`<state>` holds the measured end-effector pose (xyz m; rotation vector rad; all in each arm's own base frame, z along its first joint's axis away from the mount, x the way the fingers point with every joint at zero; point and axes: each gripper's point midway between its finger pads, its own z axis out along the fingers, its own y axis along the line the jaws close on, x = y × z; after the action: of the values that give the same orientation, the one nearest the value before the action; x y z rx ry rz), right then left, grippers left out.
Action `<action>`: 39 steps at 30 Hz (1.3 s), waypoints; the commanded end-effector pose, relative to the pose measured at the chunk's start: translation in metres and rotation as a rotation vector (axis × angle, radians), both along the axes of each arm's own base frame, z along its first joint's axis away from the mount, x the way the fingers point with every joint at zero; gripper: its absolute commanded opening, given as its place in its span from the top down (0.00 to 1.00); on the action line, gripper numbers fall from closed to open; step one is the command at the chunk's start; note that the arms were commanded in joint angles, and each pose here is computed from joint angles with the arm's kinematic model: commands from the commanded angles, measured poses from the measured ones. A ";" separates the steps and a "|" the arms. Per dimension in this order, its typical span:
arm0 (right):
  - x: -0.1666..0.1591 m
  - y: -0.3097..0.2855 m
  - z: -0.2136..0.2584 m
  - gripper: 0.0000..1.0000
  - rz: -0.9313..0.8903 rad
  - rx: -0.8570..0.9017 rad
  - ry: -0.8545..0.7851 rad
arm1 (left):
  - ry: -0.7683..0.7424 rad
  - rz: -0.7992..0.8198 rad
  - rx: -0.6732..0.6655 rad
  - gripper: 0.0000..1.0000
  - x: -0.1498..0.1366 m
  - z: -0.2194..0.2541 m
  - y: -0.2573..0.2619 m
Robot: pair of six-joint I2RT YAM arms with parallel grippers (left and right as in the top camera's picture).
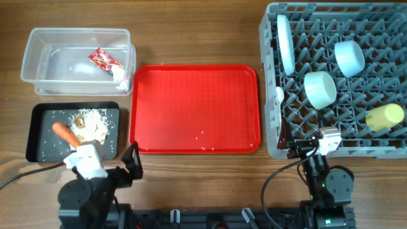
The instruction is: Sort waste into correct bins and load items into the dishwasher rack
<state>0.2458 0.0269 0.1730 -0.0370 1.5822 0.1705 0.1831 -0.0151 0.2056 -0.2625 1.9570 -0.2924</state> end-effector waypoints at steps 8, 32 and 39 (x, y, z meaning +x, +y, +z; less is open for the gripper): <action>0.000 -0.004 0.003 0.00 -0.021 -0.003 -0.013 | -0.402 -0.050 0.088 0.00 0.058 -0.014 -0.005; 0.000 -0.004 0.003 0.00 -0.021 -0.003 -0.013 | -0.333 0.023 0.159 0.00 0.063 -0.047 0.007; 0.000 -0.004 0.003 0.00 -0.021 -0.003 -0.013 | -0.334 0.016 0.157 0.00 0.063 -0.047 0.005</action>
<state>0.2458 0.0269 0.1730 -0.0370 1.5822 0.1705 0.2461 -0.0114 0.1589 -0.1095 1.6421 -0.1681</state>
